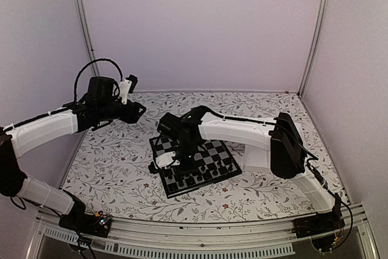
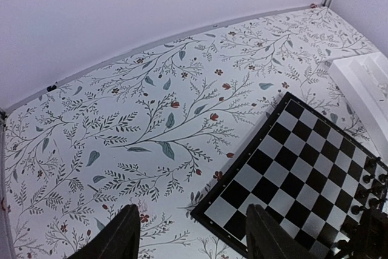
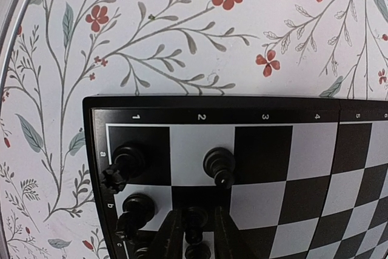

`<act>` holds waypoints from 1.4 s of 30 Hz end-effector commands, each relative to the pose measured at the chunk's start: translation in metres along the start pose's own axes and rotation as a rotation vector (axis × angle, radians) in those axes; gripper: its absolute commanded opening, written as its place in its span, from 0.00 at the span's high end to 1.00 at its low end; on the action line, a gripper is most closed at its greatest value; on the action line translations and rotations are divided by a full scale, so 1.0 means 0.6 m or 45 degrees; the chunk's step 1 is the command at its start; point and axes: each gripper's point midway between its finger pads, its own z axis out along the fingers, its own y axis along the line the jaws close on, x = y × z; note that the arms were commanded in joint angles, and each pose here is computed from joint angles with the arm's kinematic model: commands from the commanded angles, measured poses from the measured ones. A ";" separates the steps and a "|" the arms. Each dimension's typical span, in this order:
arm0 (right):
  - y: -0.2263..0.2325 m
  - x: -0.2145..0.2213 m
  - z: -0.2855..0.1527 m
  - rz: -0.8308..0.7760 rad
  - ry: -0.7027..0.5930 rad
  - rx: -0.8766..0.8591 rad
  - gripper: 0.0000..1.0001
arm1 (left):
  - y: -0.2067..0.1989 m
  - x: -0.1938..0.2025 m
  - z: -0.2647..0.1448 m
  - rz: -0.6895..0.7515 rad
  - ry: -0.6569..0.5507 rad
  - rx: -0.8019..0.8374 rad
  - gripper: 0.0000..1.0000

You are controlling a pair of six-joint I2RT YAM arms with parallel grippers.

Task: Set up the chess pieces on the board
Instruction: Place the chess piece on the chessboard, then reset both arms

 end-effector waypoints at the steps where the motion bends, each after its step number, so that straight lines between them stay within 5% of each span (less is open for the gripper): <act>1: -0.009 -0.015 -0.010 -0.028 -0.011 0.053 0.77 | 0.003 -0.008 0.002 0.000 -0.003 0.008 0.39; 13: -0.041 -0.036 -0.171 -0.057 -0.125 0.273 0.64 | 0.005 -0.002 0.008 0.014 0.005 0.002 0.39; 19: -0.074 0.019 -0.279 0.108 -0.233 0.385 0.56 | 0.002 -0.023 -0.002 0.015 -0.022 0.013 0.38; 28: -0.148 0.300 -0.415 0.603 -0.301 0.699 0.39 | 0.035 -0.061 -0.047 0.045 -0.114 -0.132 0.29; 29: -0.156 0.337 -0.435 0.687 -0.322 0.761 0.34 | 0.042 -0.062 -0.051 0.042 -0.127 -0.165 0.11; 31: -0.171 0.411 -0.485 0.854 -0.389 0.906 0.03 | 0.053 -0.060 -0.058 0.035 -0.144 -0.215 0.01; 36: -0.148 0.616 -0.612 1.391 -0.748 1.235 0.01 | 0.077 -0.058 -0.079 -0.065 -0.207 -0.312 0.01; 42: -0.091 0.751 -0.614 1.736 -0.742 1.432 0.01 | 0.119 -0.023 -0.086 -0.162 -0.211 -0.502 0.01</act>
